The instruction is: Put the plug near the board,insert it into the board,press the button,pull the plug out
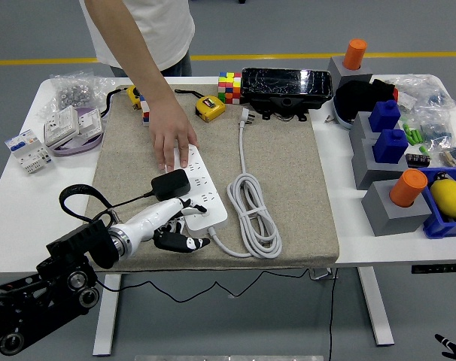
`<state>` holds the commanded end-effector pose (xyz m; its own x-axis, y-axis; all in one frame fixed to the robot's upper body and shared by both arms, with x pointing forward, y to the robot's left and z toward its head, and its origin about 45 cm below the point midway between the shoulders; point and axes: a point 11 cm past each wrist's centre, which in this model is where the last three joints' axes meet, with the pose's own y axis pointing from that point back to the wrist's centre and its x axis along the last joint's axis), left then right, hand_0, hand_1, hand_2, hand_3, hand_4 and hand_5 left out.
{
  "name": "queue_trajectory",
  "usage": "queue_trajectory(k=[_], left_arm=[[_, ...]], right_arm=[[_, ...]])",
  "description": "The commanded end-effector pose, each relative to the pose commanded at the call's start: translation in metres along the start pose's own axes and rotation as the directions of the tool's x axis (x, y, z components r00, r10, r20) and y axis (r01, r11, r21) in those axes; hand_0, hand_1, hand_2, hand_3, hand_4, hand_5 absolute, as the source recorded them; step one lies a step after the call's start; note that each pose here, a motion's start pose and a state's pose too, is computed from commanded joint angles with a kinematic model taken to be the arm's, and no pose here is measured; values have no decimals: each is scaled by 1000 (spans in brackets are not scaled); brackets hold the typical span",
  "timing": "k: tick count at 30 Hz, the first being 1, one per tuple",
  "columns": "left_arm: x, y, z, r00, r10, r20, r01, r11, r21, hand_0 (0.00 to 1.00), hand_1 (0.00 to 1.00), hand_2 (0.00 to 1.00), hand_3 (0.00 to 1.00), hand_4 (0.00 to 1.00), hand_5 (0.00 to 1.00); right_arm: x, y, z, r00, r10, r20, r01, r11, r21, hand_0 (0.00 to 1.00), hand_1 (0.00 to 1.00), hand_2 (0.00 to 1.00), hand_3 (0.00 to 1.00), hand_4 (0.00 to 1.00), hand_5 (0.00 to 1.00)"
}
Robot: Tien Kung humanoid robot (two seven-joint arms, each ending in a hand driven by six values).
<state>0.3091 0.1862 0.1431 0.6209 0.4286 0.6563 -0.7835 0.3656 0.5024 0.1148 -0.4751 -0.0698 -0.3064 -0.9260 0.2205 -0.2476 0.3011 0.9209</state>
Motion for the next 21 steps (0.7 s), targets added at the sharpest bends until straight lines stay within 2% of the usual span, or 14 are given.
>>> queue_trajectory(k=[19,21], left_arm=[[-9,-3,-6,999,-33,12,33,999,35,75,57,126,788,817,427],[-7,-4,-5,1000,-24,13,24,999,26,76,57,127,753,815,428]], right_arm=[[-1,0,3,1000,-2,13,2,1000,-3,580,672,685,617,979,521],[-2,0,3,1000,-2,15,2,1000,-3,580,672,685,618,979,521]])
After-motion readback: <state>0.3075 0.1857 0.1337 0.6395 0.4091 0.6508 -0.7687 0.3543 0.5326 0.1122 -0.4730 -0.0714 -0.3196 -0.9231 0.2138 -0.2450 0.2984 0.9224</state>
